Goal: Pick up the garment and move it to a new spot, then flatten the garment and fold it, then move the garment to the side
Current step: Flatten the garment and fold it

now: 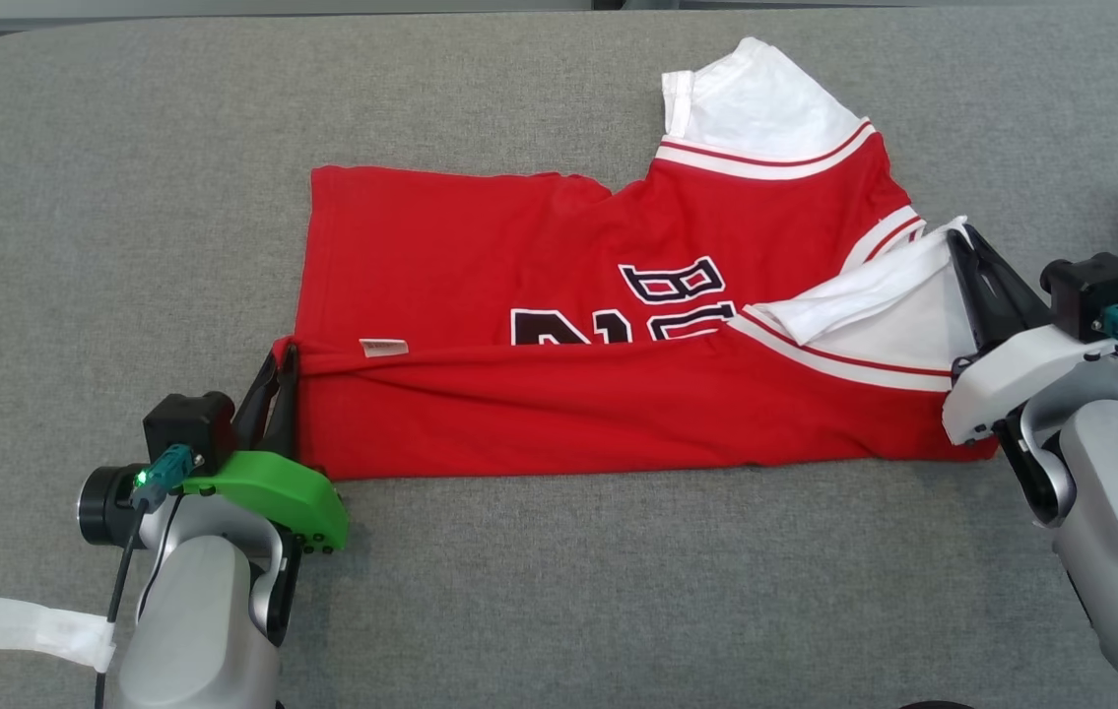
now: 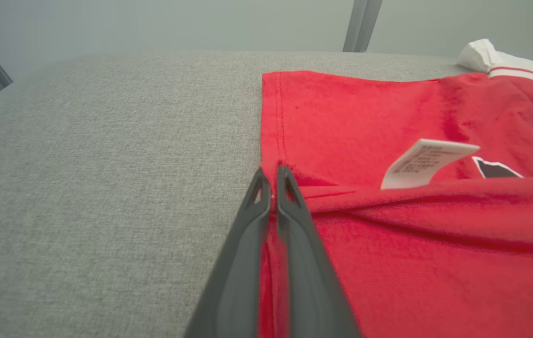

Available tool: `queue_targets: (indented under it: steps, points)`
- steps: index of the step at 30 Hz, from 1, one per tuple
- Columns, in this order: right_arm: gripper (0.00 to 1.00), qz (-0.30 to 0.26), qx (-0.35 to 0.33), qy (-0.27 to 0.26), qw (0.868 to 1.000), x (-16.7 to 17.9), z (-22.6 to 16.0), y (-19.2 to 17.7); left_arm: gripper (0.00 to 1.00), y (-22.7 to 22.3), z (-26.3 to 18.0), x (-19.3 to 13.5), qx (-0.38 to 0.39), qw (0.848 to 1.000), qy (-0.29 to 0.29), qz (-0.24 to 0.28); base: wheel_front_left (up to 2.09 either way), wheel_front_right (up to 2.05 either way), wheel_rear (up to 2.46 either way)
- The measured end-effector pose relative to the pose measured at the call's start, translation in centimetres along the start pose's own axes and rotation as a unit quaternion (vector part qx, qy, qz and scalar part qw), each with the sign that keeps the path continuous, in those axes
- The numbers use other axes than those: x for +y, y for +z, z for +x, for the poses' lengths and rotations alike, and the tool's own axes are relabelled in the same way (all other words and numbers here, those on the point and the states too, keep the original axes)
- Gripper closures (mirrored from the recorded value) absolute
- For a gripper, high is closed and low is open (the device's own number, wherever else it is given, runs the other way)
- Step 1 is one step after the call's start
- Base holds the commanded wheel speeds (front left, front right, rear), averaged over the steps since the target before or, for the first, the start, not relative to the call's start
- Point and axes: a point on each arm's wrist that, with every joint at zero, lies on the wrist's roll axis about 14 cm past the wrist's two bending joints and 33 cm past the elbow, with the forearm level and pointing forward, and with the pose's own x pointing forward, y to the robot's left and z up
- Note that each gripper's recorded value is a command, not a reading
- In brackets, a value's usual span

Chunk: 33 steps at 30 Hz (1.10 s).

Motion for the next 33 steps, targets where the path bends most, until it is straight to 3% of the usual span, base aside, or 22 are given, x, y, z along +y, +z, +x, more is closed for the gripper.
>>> queue_targets:
  steps: [6,7,8,17,33]
  points:
    - [1.0,0.001,0.007,0.004,1.0,0.5,0.4,-0.5,1.0,-0.4,0.3,0.3,0.006,1.0,0.004,-0.002,0.0,0.0,0.0]
    - [0.28,0.002,0.01,0.002,1.0,0.4,0.4,-0.7,0.54,-0.2,0.3,0.3,0.004,1.0,0.005,-0.002,0.0,0.0,0.0]
    - [0.0,0.001,0.012,0.001,1.0,0.4,0.4,-0.8,0.0,-0.1,0.3,0.4,0.002,1.0,0.005,0.0,0.0,0.0,0.0]
    - [0.0,0.005,-0.023,-0.023,0.999,-0.7,0.1,1.5,0.0,1.0,-0.2,1.1,-0.016,1.0,0.021,0.005,0.0,0.0,0.0]
    - [0.0,0.089,0.044,-0.044,0.994,1.4,-7.0,-4.8,0.0,-1.6,-3.8,-0.5,0.008,1.0,0.013,-0.02,0.0,0.0,0.0]
